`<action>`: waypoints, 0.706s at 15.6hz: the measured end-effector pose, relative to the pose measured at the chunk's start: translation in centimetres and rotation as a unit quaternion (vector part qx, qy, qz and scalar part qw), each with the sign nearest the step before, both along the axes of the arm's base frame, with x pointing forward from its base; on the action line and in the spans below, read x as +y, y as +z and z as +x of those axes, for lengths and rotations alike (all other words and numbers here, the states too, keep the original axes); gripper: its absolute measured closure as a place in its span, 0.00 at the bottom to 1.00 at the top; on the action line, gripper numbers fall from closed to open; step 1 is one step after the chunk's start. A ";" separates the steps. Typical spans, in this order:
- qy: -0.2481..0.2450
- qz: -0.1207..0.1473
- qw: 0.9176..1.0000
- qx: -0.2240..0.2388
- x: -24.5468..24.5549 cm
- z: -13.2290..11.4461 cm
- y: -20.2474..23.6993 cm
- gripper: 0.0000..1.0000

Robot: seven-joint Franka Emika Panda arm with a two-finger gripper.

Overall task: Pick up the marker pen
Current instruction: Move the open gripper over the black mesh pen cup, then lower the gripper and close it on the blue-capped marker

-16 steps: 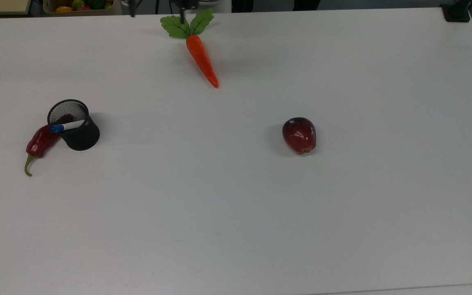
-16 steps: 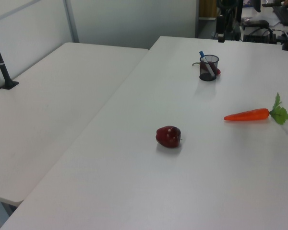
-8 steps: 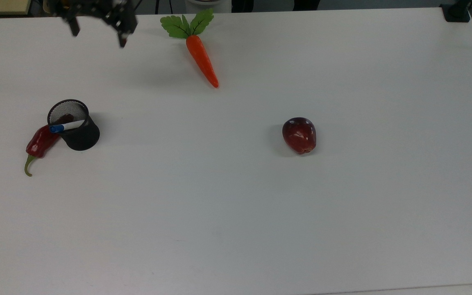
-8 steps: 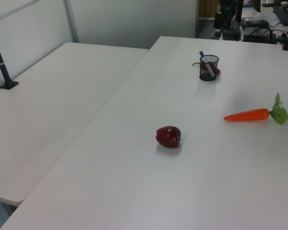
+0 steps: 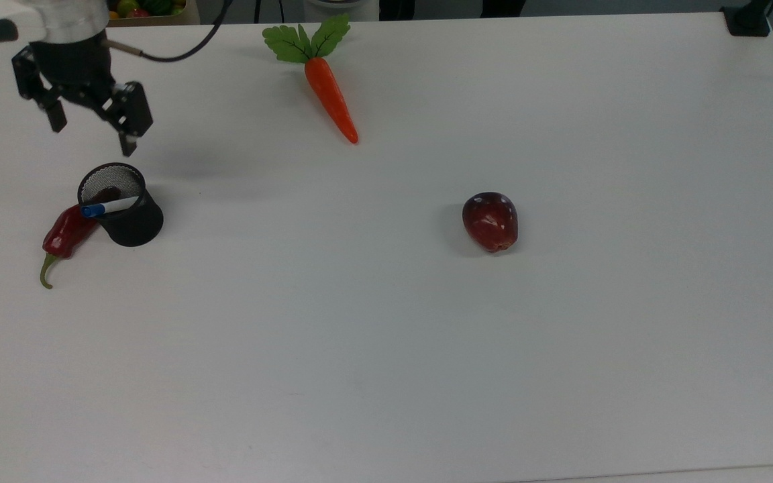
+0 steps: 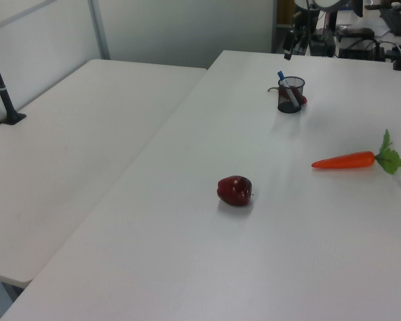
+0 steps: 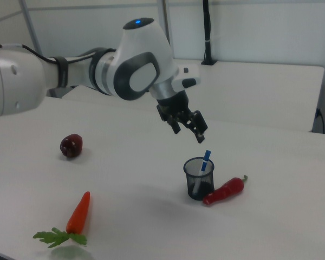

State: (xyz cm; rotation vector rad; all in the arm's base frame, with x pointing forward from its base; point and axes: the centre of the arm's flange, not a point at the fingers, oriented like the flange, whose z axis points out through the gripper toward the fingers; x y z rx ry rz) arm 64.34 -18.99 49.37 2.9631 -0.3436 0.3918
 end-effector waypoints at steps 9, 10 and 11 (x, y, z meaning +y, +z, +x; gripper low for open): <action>0.014 -0.013 1.000 -0.022 -2.4 2.5 -7.1 0.15; 0.016 -0.014 0.999 -0.024 -2.3 2.7 -7.5 0.26; 0.017 -0.015 0.999 -0.026 -2.3 2.8 -7.8 0.33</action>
